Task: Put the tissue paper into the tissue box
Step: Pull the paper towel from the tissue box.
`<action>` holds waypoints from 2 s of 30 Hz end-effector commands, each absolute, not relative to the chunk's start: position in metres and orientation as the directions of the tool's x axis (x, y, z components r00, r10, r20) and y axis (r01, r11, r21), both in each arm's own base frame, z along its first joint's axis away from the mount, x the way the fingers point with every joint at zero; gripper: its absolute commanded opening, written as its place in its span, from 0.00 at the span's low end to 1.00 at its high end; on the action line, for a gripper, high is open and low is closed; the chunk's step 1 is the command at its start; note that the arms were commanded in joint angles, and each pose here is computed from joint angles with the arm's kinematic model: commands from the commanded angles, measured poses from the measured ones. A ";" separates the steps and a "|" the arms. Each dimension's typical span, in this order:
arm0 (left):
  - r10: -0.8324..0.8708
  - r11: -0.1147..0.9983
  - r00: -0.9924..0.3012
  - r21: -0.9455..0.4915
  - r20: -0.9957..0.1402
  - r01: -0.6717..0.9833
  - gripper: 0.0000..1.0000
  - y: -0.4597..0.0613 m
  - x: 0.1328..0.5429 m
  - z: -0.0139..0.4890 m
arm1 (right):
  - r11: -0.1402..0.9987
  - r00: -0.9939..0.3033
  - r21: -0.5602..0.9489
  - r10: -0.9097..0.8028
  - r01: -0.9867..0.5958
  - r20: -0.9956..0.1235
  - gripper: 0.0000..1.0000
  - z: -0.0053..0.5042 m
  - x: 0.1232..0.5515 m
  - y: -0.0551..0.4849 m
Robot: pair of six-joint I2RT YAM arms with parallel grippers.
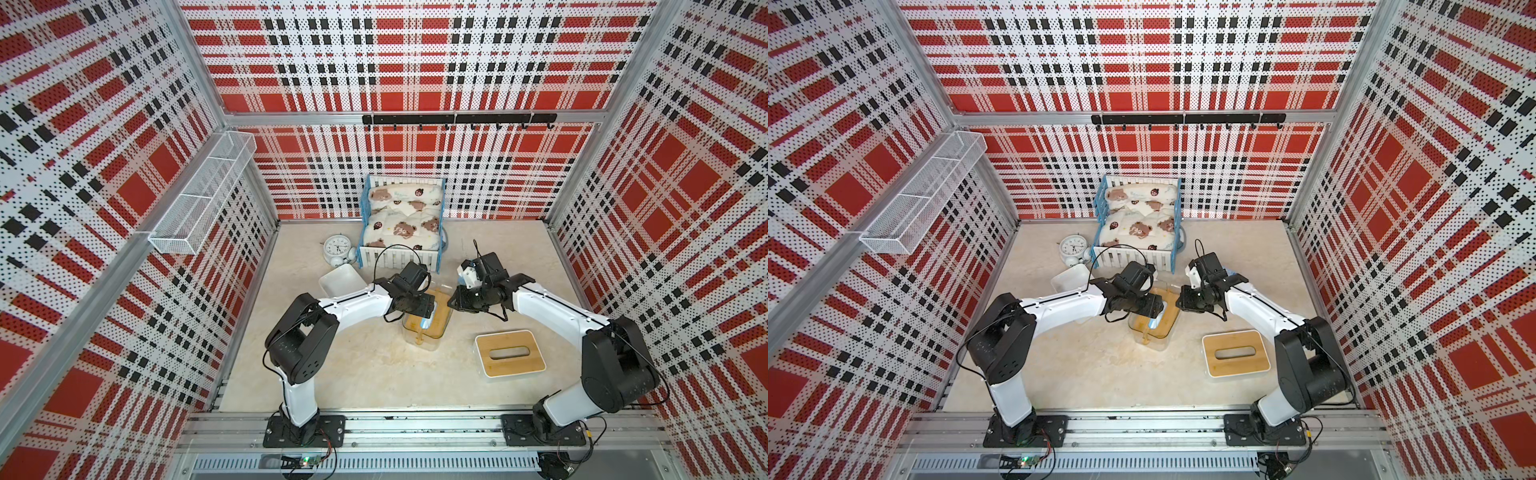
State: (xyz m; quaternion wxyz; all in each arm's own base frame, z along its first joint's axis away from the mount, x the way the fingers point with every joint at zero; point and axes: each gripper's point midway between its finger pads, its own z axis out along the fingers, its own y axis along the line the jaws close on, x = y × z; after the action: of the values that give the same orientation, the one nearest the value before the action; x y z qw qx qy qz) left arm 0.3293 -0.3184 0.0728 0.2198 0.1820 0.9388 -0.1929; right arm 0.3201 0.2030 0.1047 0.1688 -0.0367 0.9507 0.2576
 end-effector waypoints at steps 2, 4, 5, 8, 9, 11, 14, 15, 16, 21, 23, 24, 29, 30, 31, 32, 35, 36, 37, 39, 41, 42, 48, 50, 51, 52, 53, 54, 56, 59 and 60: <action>0.335 0.809 -0.784 -0.266 -0.523 0.524 0.79 -0.325 0.318 0.091 | 0.912 -0.944 0.351 -0.098 -0.212 -0.315 0.19 0.074 0.312 0.183; 0.363 0.824 -0.775 -0.209 -0.516 0.526 0.80 -0.322 0.318 0.086 | 0.912 -0.944 0.351 -0.098 -0.212 -0.316 0.19 0.074 0.312 0.183; 0.375 0.831 -0.776 -0.189 -0.507 0.524 0.80 -0.321 0.317 0.082 | 0.911 -0.944 0.352 -0.099 -0.213 -0.316 0.19 0.074 0.312 0.183; 0.403 0.843 -0.773 -0.128 -0.490 0.522 0.80 -0.319 0.317 0.073 | 0.911 -0.944 0.352 -0.100 -0.214 -0.315 0.19 0.074 0.311 0.184; 0.413 0.846 -0.771 -0.108 -0.484 0.522 0.80 -0.318 0.317 0.070 | 0.911 -0.944 0.352 -0.099 -0.214 -0.316 0.19 0.074 0.311 0.184; 0.431 0.850 -0.769 -0.074 -0.472 0.522 0.80 -0.317 0.317 0.064 | 0.911 -0.943 0.353 -0.098 -0.214 -0.318 0.19 0.075 0.311 0.184; 0.461 0.850 -0.769 -0.028 -0.444 0.526 0.80 -0.314 0.315 0.055 | 0.911 -0.943 0.352 -0.097 -0.213 -0.319 0.19 0.075 0.312 0.183; 0.468 0.850 -0.769 -0.016 -0.435 0.526 0.81 -0.312 0.314 0.052 | 0.911 -0.942 0.352 -0.098 -0.215 -0.321 0.19 0.076 0.312 0.184; 0.475 0.850 -0.770 -0.003 -0.427 0.526 0.81 -0.311 0.314 0.050 | 0.911 -0.943 0.351 -0.099 -0.214 -0.317 0.19 0.075 0.311 0.183; 0.517 0.841 -0.770 0.054 -0.375 0.539 0.85 -0.305 0.310 0.036 | 0.910 -0.942 0.354 -0.101 -0.217 -0.320 0.19 0.075 0.312 0.185; 0.527 0.842 -0.770 0.093 -0.360 0.532 0.85 -0.300 0.311 0.033 | 0.910 -0.943 0.354 -0.101 -0.217 -0.318 0.19 0.075 0.312 0.185; 0.526 0.844 -0.770 0.106 -0.362 0.526 0.86 -0.299 0.312 0.033 | 0.910 -0.943 0.354 -0.101 -0.217 -0.318 0.19 0.075 0.312 0.185; 0.516 0.854 -0.768 0.164 -0.379 0.494 0.76 -0.293 0.321 0.041 | 0.911 -0.942 0.350 -0.101 -0.217 -0.321 0.19 0.076 0.312 0.184; 0.512 0.856 -0.767 0.165 -0.387 0.489 0.73 -0.293 0.322 0.043 | 0.912 -0.942 0.348 -0.103 -0.218 -0.321 0.19 0.076 0.312 0.184; 0.507 0.859 -0.767 0.161 -0.393 0.485 0.70 -0.294 0.323 0.045 | 0.913 -0.942 0.346 -0.104 -0.218 -0.318 0.19 0.075 0.311 0.183; 0.500 0.862 -0.767 0.148 -0.401 0.485 0.67 -0.295 0.324 0.048 | 0.914 -0.943 0.344 -0.105 -0.217 -0.317 0.19 0.074 0.311 0.183; 0.472 0.865 -0.775 0.052 -0.420 0.499 0.58 -0.305 0.321 0.051 | 0.915 -0.943 0.340 -0.106 -0.217 -0.315 0.19 0.073 0.310 0.182; 0.455 0.865 -0.780 0.005 -0.430 0.502 0.54 -0.309 0.321 0.053 | 0.915 -0.943 0.342 -0.104 -0.215 -0.315 0.19 0.073 0.311 0.182; 0.439 0.862 -0.785 -0.041 -0.437 0.505 0.52 -0.312 0.320 0.055 | 0.914 -0.943 0.343 -0.104 -0.216 -0.317 0.19 0.074 0.310 0.182; 0.408 0.857 -0.795 -0.112 -0.450 0.504 0.48 -0.315 0.320 0.059 | 0.916 -0.943 0.339 -0.105 -0.216 -0.317 0.19 0.074 0.310 0.181; 0.381 0.844 -0.802 -0.182 -0.460 0.505 0.48 -0.318 0.320 0.064 | 0.916 -0.942 0.338 -0.107 -0.218 -0.318 0.18 0.074 0.311 0.181; 0.365 0.835 -0.806 -0.218 -0.466 0.505 0.48 -0.320 0.320 0.068 | 0.916 -0.942 0.337 -0.108 -0.218 -0.316 0.18 0.074 0.310 0.181; 0.341 0.829 -0.795 -0.239 -0.502 0.506 0.71 -0.317 0.323 0.082 | 0.915 -0.943 0.338 -0.109 -0.218 -0.315 0.18 0.073 0.312 0.182; 0.337 0.838 -0.779 -0.209 -0.528 0.504 0.79 -0.313 0.326 0.090 | 0.915 -0.940 0.337 -0.109 -0.221 -0.322 0.18 0.075 0.313 0.182; 0.337 0.844 -0.771 -0.189 -0.541 0.502 0.82 -0.310 0.329 0.094 | 0.916 -0.940 0.334 -0.110 -0.222 -0.324 0.18 0.076 0.314 0.182; 0.338 0.850 -0.761 -0.167 -0.554 0.500 0.84 -0.307 0.330 0.097 | 0.917 -0.940 0.333 -0.109 -0.221 -0.324 0.19 0.076 0.315 0.182; 0.340 0.856 -0.753 -0.146 -0.564 0.496 0.85 -0.305 0.332 0.100 | 0.916 -0.939 0.333 -0.111 -0.223 -0.326 0.19 0.077 0.316 0.183; 0.341 0.860 -0.744 -0.129 -0.574 0.494 0.88 -0.302 0.334 0.104 | 0.914 -0.939 0.337 -0.111 -0.226 -0.327 0.20 0.078 0.316 0.184; 0.346 0.864 -0.732 -0.104 -0.586 0.492 0.92 -0.299 0.334 0.109 | 0.913 -0.937 0.339 -0.111 -0.228 -0.331 0.21 0.080 0.318 0.185; 0.355 0.871 -0.710 -0.062 -0.608 0.488 0.95 -0.294 0.336 0.119 | 0.911 -0.933 0.340 -0.114 -0.235 -0.341 0.23 0.086 0.320 0.187; 0.358 0.874 -0.703 -0.044 -0.614 0.483 0.96 -0.291 0.337 0.122 | 0.910 -0.932 0.341 -0.113 -0.237 -0.345 0.24 0.088 0.321 0.187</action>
State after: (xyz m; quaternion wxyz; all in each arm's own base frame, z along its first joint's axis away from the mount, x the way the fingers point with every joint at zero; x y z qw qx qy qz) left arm 0.3372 -0.3047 0.1148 0.2938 0.2179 0.9205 -0.1375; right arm 0.3253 0.1950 0.0934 0.1745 -0.0808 0.9572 0.2163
